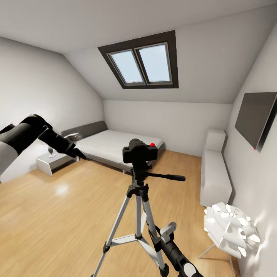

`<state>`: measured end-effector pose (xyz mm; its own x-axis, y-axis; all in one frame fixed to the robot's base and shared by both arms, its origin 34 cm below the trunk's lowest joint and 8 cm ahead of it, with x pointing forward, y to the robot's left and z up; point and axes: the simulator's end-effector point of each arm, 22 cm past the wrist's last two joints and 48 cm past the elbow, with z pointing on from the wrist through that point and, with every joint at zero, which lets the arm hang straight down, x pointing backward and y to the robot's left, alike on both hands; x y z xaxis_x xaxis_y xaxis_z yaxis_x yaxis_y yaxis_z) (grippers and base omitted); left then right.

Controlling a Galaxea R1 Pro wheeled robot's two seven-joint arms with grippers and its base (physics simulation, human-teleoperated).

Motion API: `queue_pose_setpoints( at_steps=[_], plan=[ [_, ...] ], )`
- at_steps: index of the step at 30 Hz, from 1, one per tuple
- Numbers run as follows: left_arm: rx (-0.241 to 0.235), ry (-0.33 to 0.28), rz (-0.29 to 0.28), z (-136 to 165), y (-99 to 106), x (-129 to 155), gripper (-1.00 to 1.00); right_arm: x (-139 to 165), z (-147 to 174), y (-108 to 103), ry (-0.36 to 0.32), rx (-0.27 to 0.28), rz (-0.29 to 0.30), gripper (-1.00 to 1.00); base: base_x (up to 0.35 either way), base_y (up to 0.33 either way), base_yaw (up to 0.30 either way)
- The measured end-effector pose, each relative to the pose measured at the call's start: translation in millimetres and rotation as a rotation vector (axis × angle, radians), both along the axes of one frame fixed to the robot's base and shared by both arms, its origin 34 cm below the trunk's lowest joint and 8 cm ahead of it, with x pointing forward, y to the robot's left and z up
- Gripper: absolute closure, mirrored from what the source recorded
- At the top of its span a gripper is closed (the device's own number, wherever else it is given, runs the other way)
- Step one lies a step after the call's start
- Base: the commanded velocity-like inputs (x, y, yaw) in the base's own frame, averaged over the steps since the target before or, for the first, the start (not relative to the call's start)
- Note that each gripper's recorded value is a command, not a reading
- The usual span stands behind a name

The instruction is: Attach the digital camera to the camera tripod in the bedroom.

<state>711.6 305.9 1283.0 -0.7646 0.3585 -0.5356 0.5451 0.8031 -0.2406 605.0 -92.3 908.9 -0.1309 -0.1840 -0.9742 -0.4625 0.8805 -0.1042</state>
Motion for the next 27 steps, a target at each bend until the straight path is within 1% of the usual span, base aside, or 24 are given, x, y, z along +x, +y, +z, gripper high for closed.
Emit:
queue_pose_setpoints(
  at_steps=[2, 3, 4, 5, 7, 8, 9, 11, 13, 14, 17, 18, 20, 23, 24, 27],
  plan=[
    [0.05, 0.007, 0.073, -15, 20, 9, -1.0, 0, 0, 0, 0.0, 0.0, 0.001, 1.0, 0.0, 0.0, 0.0],
    [0.08, 0.009, 0.11, -22, 31, 14, -1.0, 0, 0, 0, 0.0, 0.0, 0.001, -1.0, 0.0, 0.0, 0.0],
    [0.112, 0.01, 0.146, -30, 41, 18, -1.0, 0, -1, -1, 0.005, 0.007, -0.008, -1.0, 0.0, 0.0, 0.0],
    [0.183, 0.018, 0.217, -47, 62, 24, -1.0, 0, -1, -1, 0.006, 0.007, -0.009, -1.0, 0.0, 0.0, 0.0],
    [0.241, 0.03, 0.275, -62, 77, 27, -1.0, 0, -1, -2, 0.005, 0.007, -0.009, -1.0, 0.0, 0.0, 0.0],
    [0.285, 0.045, 0.321, -76, 88, 29, -1.0, 0, -1, -2, 0.006, 0.007, -0.009, -1.0, 0.0, 0.0, 0.0],
    [0.297, 0.055, 0.342, -82, 91, 29, -1.0, 0, -1, -2, 0.006, 0.007, -0.009, -1.0, 0.0, 0.0, 0.0],
    [0.305, 0.073, 0.377, -94, 93, 29, -1.0, 0, -1, -2, 0.005, 0.007, -0.009, -1.0, 0.0, 0.0, 0.0],
    [0.295, 0.09, 0.407, -104, 90, 29, -1.0, 0, -1, -2, 0.005, 0.007, -0.009, -1.0, 0.0, 0.0, 0.0],
    [0.28, 0.087, 0.424, -110, 88, 32, -1.0, 0, -1, -2, 0.005, 0.007, -0.009, -1.0, 0.0, 0.0, 0.0],
    [0.262, 0.055, 0.431, -115, 86, 39, -1.0, 0, -1, -1, 0.005, 0.007, -0.009, -1.0, 0.0, 0.0, 0.0],
    [0.25, 0.021, 0.444, -120, 87, 46, -1.0, 0, -1, -1, 0.005, 0.007, -0.009, -1.0, 0.0, 0.0, 0.0],
    [0.246, -0.011, 0.462, -126, 89, 52, -1.0, 0, -1, -1, 0.005, 0.007, -0.009, -1.0, 0.0, 0.0, 0.0],
    [0.266, -0.053, 0.499, -138, 98, 58, -1.0, 0, 0, -1, 0.004, 0.007, -0.008, -1.0, 0.0, 0.0, 0.0],
    [0.295, -0.074, 0.529, -146, 107, 60, -1.0, 0, 0, -1, 0.003, 0.008, -0.008, -1.0, 0.0, 0.0, 0.0],
    [0.342, -0.1, 0.571, -156, 119, 61, -1.0, 0, 0, -1, 0.001, 0.009, -0.008, -1.0, 0.0, 0.0, 0.0]
  ],
)
